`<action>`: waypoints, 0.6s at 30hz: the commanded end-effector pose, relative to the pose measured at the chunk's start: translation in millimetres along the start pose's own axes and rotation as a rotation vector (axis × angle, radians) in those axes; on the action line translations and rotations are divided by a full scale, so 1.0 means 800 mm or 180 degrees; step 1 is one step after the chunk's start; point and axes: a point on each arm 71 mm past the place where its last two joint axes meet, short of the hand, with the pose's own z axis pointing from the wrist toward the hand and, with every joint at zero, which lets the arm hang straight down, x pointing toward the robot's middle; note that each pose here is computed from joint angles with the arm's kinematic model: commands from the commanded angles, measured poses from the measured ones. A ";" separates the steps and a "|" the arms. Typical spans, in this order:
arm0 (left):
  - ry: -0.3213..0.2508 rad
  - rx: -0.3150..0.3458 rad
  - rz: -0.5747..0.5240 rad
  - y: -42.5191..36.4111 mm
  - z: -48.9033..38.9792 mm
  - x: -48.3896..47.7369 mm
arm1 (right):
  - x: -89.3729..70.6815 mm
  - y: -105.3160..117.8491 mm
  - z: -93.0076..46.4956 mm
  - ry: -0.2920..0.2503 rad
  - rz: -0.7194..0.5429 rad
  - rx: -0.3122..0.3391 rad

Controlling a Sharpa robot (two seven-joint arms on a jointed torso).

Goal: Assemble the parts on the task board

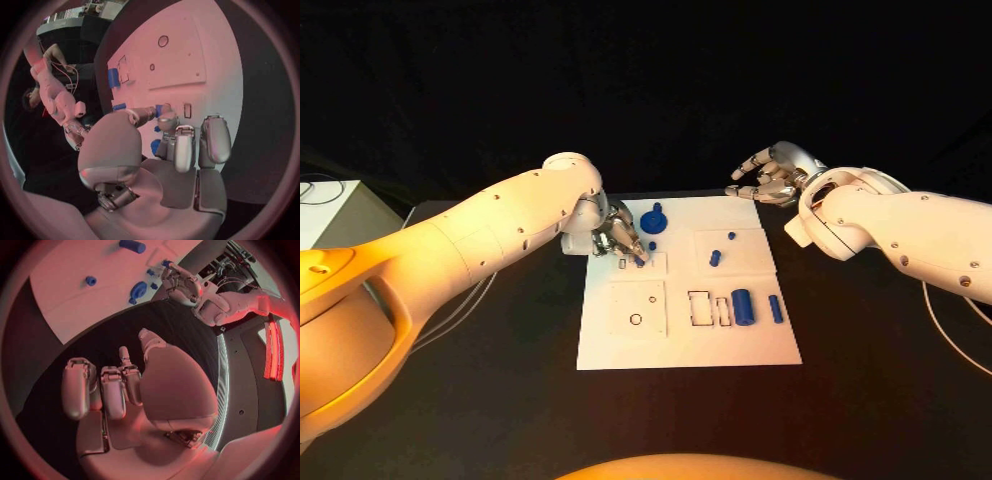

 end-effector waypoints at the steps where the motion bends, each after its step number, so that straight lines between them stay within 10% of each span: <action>1: -0.0010 -0.0029 0.0059 -0.0003 -0.002 -0.002 | 0.001 0.001 0.000 0.0028 -0.0017 -0.0029; 18: 0.0069 -0.0038 0.0049 0.0049 -0.003 -0.004 | 0.001 0.001 0.001 0.0028 -0.0018 -0.0028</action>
